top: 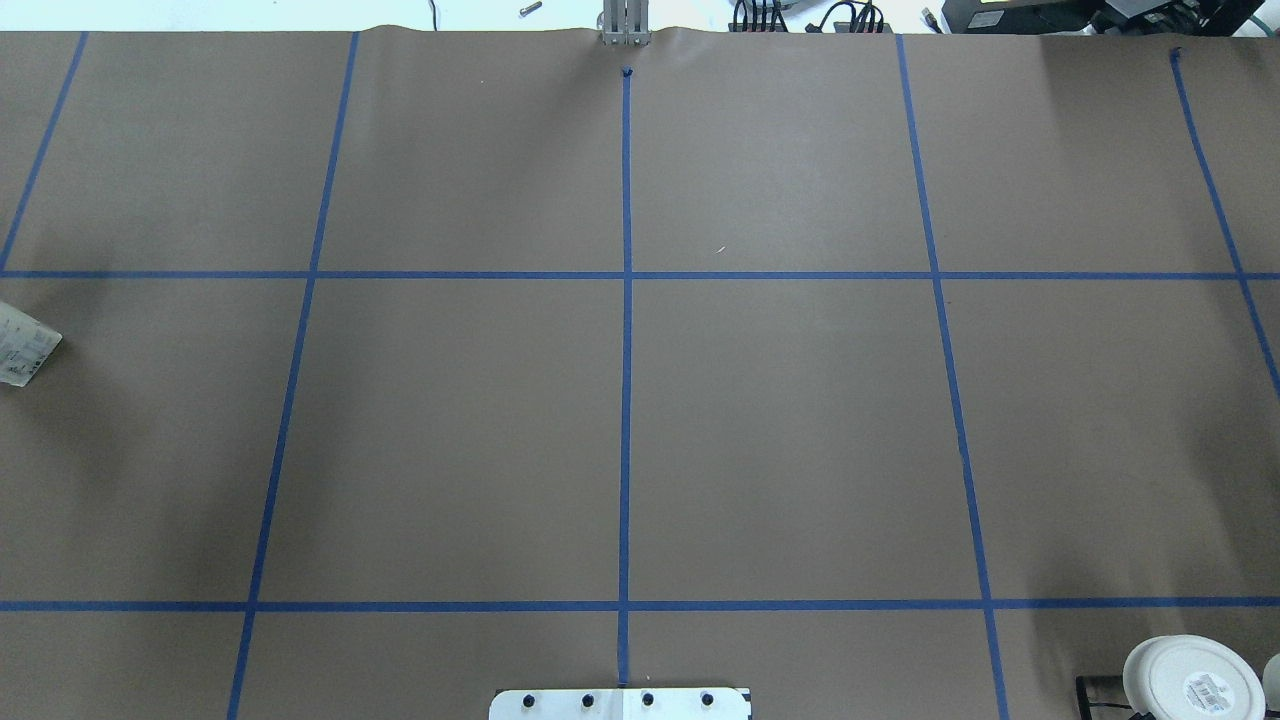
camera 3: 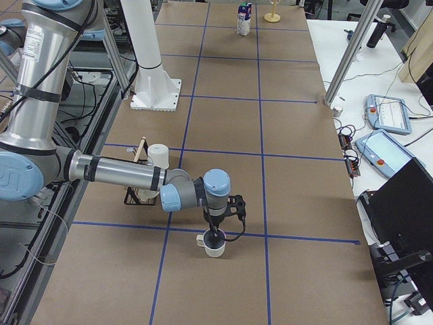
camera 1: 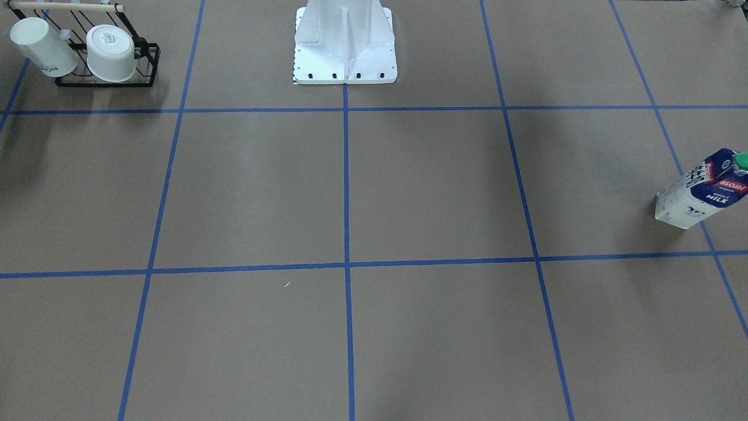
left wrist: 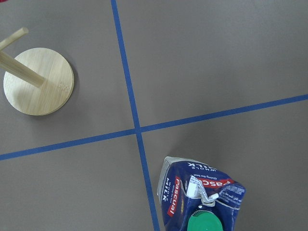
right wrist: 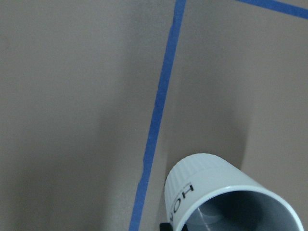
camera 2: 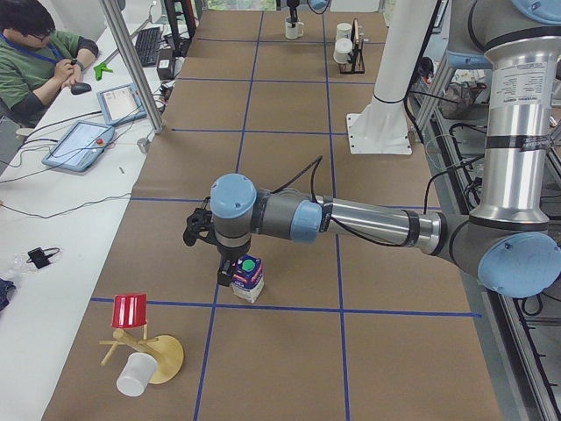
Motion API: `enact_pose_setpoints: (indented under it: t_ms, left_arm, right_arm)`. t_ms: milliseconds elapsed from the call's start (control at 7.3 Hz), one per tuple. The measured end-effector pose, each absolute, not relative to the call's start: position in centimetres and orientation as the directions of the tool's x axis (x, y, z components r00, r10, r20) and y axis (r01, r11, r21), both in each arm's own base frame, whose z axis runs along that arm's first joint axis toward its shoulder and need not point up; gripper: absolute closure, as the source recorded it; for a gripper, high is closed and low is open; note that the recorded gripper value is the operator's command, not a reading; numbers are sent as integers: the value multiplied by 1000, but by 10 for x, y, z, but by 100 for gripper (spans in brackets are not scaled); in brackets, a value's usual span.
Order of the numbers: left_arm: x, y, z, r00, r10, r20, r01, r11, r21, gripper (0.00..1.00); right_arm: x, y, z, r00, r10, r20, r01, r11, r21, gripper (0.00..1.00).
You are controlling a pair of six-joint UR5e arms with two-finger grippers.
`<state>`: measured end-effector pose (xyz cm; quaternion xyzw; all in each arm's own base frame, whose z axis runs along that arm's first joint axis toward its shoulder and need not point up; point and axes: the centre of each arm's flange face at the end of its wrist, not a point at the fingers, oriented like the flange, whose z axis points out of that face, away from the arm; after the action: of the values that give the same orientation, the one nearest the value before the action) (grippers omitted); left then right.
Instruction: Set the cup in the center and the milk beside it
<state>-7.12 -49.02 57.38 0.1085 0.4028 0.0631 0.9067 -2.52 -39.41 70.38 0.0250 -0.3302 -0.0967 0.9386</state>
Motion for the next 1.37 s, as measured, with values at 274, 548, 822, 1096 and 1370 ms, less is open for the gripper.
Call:
enact_pose_setpoints:
  t_ms: [274, 548, 822, 1096, 1370]
  left_arm:
    - [-71, -490, 575, 667, 201, -717, -27, 969, 246, 1]
    - [-71, -490, 575, 667, 200, -718, -27, 969, 245, 1]
    - [-71, -490, 576, 667, 198, -718, -27, 970, 243, 1]
    - [-71, -490, 578, 667, 196, -719, -27, 971, 240, 1]
    - [-71, -491, 580, 667, 194, -719, -28, 971, 237, 1]
  right_arm:
    - [-31, -418, 665, 746, -241, 621, 160, 970, 185, 100]
    - [-52, -484, 592, 716, -323, 619, 152, 937, 314, 100]
    - [-122, -557, 482, 668, -397, 630, 180, 907, 380, 100]
    - [-233, -582, 372, 636, -363, 681, 165, 926, 339, 100]
    - [-354, -554, 284, 631, -281, 724, 107, 955, 277, 100]
